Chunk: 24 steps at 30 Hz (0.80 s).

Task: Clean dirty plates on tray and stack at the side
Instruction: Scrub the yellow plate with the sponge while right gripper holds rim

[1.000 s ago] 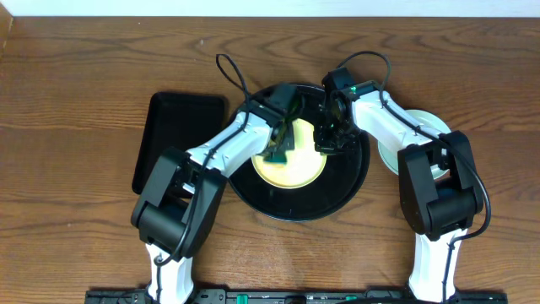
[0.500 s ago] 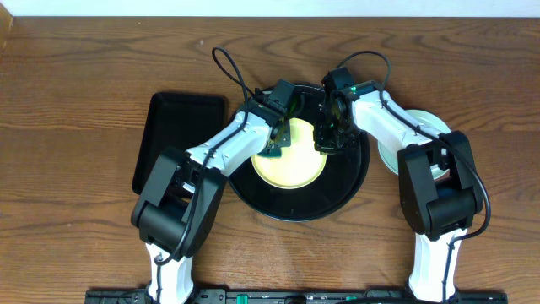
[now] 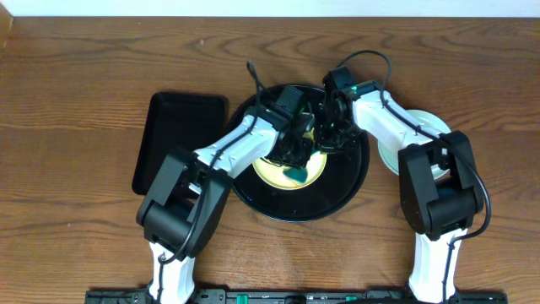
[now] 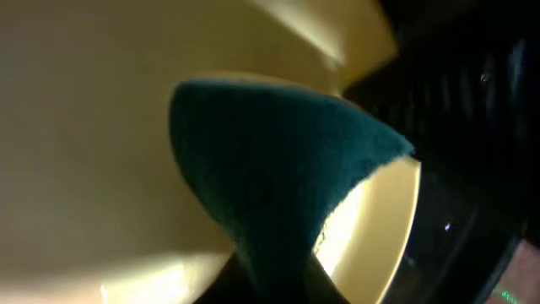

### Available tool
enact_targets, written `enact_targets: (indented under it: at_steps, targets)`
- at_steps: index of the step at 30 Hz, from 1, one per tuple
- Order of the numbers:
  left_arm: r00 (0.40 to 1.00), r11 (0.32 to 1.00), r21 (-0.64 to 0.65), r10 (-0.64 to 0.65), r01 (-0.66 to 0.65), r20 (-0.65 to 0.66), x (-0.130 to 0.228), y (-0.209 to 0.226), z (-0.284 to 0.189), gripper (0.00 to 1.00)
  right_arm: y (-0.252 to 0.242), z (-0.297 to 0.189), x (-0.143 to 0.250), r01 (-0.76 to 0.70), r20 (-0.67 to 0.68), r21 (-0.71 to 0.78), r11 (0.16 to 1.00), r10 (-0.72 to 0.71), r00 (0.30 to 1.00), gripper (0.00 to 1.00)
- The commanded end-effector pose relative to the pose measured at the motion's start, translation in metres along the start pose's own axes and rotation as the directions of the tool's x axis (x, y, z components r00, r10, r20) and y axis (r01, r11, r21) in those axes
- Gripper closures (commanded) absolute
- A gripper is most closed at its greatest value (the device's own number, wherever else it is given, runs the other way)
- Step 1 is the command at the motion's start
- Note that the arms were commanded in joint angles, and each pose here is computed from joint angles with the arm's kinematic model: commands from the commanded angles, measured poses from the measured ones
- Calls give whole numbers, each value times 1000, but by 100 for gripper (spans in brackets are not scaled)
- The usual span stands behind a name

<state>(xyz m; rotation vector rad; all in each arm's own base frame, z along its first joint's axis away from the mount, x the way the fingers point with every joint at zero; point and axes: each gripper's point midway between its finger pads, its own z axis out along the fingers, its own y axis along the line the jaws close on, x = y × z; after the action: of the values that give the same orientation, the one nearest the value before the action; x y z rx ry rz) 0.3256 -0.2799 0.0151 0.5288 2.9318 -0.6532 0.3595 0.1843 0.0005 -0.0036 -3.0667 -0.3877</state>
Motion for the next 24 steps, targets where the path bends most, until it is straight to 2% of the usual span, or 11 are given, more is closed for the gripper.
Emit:
enact_targets:
  at_steps: [1, 4, 8, 11, 13, 15, 17, 21, 24]
  targets:
    - [992, 994, -42, 104, -101, 67, -16, 0, 5, 93, -20, 37, 13, -12, -65, 100, 995, 19, 998, 99]
    - [983, 958, -286, 70, -18, 172, -38, 41, -4, 93, -20, 37, 13, -12, -65, 100, 995, 19, 998, 99]
    - [942, 794, -572, -3, 206, 335, -52, 100, -39, 93, -20, 37, 13, -9, -65, 100, 995, 16, 998, 99]
    - [910, 681, -662, -14, 312, 414, -54, 125, -61, 93, -20, 37, 13, -9, -65, 100, 995, 15, 998, 99]
    - [902, 652, -675, -32, 345, 430, -50, 131, -66, 93, -20, 37, 13, -9, -65, 100, 995, 15, 998, 99]
    - [906, 649, -674, -60, 355, 419, -44, 133, -64, 93, -20, 37, 13, -9, -66, 100, 995, 16, 998, 99]
    - [926, 679, -656, -97, 329, 365, -32, 127, -55, 93, -20, 37, 13, -9, -65, 100, 995, 15, 998, 99]
    - [964, 823, -504, -213, 263, 156, 4, 94, -23, 92, -20, 37, 13, -9, -65, 100, 995, 16, 998, 99]
    - [977, 930, -315, -210, 192, -24, 26, 56, -6, 93, -20, 37, 13, -9, -65, 100, 995, 16, 998, 99]
